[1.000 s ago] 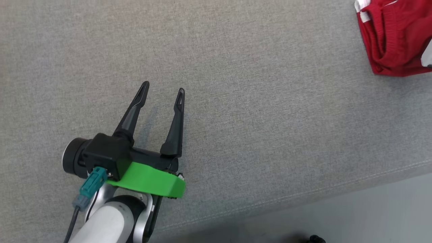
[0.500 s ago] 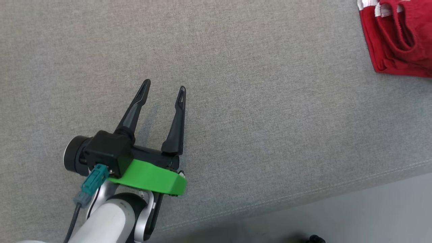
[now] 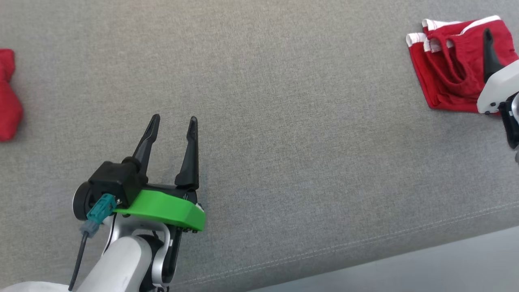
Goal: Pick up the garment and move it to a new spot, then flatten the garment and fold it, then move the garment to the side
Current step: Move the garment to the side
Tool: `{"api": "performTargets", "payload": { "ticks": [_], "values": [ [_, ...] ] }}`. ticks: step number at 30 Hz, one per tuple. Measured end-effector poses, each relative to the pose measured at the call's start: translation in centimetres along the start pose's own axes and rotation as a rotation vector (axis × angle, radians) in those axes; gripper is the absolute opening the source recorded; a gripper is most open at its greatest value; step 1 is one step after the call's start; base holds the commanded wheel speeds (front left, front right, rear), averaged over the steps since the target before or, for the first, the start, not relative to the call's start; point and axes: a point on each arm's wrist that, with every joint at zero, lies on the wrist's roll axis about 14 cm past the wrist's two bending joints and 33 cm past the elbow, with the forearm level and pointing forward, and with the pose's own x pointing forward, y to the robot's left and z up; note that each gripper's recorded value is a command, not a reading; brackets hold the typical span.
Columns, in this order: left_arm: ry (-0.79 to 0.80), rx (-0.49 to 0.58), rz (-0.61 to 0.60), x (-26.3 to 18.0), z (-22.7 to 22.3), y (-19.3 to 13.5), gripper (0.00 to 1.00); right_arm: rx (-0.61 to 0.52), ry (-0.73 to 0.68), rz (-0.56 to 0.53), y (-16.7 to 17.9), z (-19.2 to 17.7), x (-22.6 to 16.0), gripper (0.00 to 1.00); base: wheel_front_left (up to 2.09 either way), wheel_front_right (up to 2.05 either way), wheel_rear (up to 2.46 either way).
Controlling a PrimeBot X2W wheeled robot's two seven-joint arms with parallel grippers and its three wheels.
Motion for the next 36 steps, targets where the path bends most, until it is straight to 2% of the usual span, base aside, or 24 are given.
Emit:
{"api": "performTargets", "payload": {
  "ticks": [14,21,28,36],
  "values": [
    [-0.087,0.014,0.259,-7.0,3.1,7.2,1.00,0.151,-0.197,0.164,7.3,5.1,-5.6,1.00,0.00,0.00,0.00],
    [-0.131,0.031,0.373,-11.8,4.2,9.7,1.00,0.234,-0.276,0.201,9.9,6.0,-9.2,1.00,0.00,0.00,0.00],
    [-0.155,0.039,0.427,-15.4,4.5,10.0,1.00,0.298,-0.285,0.232,12.7,5.3,-12.7,1.00,0.00,0.00,0.00],
    [-0.167,0.038,0.467,-17.9,4.5,9.9,1.00,0.326,-0.311,0.286,16.0,6.6,-16.4,1.00,0.00,0.00,0.00]
  ]
}}
